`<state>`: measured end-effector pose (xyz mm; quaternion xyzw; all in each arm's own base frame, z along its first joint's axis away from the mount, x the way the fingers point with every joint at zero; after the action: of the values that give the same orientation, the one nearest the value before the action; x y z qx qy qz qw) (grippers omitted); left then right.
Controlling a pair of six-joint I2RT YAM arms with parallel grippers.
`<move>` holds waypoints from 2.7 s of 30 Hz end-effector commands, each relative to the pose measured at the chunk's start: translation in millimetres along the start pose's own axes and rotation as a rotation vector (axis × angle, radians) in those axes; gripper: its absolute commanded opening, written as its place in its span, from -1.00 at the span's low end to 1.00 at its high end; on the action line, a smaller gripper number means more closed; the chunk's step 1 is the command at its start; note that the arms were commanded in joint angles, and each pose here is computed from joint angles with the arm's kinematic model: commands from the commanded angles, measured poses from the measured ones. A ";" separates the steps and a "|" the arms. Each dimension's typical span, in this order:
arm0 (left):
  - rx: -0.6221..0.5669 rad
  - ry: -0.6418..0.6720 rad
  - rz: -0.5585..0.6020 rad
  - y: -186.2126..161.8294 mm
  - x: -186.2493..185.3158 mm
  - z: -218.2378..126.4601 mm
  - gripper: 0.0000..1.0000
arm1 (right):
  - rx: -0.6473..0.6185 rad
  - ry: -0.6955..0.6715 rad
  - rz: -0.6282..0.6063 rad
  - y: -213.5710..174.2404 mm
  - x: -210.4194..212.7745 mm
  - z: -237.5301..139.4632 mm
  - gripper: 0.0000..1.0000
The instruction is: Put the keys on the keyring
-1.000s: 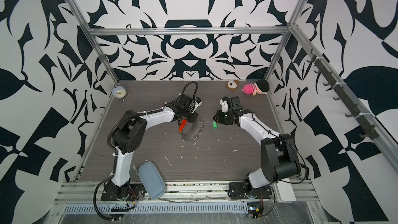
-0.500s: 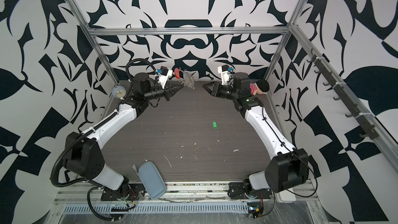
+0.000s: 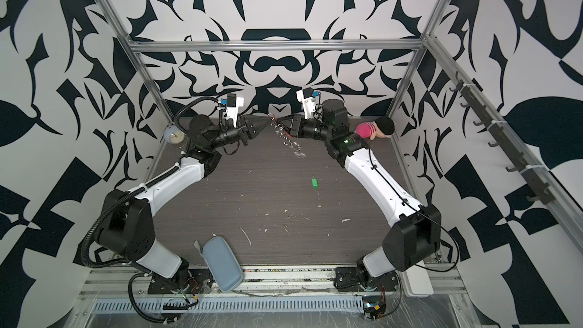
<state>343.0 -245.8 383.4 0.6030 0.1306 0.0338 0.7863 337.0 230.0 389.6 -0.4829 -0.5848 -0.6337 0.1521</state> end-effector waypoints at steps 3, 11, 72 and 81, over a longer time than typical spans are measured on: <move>-0.158 -0.028 -0.020 16.9 -1.1 -3.1 -1.00 | -0.030 0.058 -0.045 -5.8 25.7 -6.6 -0.62; -0.214 -0.064 -0.038 16.0 1.9 -2.2 -1.00 | -0.033 0.060 -0.080 -3.5 33.0 -3.9 -0.62; -0.134 -0.173 -0.085 10.8 -0.9 6.3 -1.00 | 0.017 0.167 -0.112 24.4 28.0 4.6 -0.67; -0.142 -0.160 -0.092 11.5 1.9 6.8 -1.00 | 0.013 0.179 -0.114 25.8 28.7 6.9 -0.76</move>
<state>348.7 -251.5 377.9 0.5597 0.1172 -0.0622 0.8180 351.3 236.9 411.6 -0.4214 -0.5999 -0.6580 0.1723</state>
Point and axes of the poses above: each gripper's point midway between its finger pads, its own z axis out along the fingers, its own x axis along the line the jaws close on, y = z × x, the point moved 6 cm from there along -z, back along the fingers, and after that the axes turned 8 degrees about z, right-handed, at the moved point
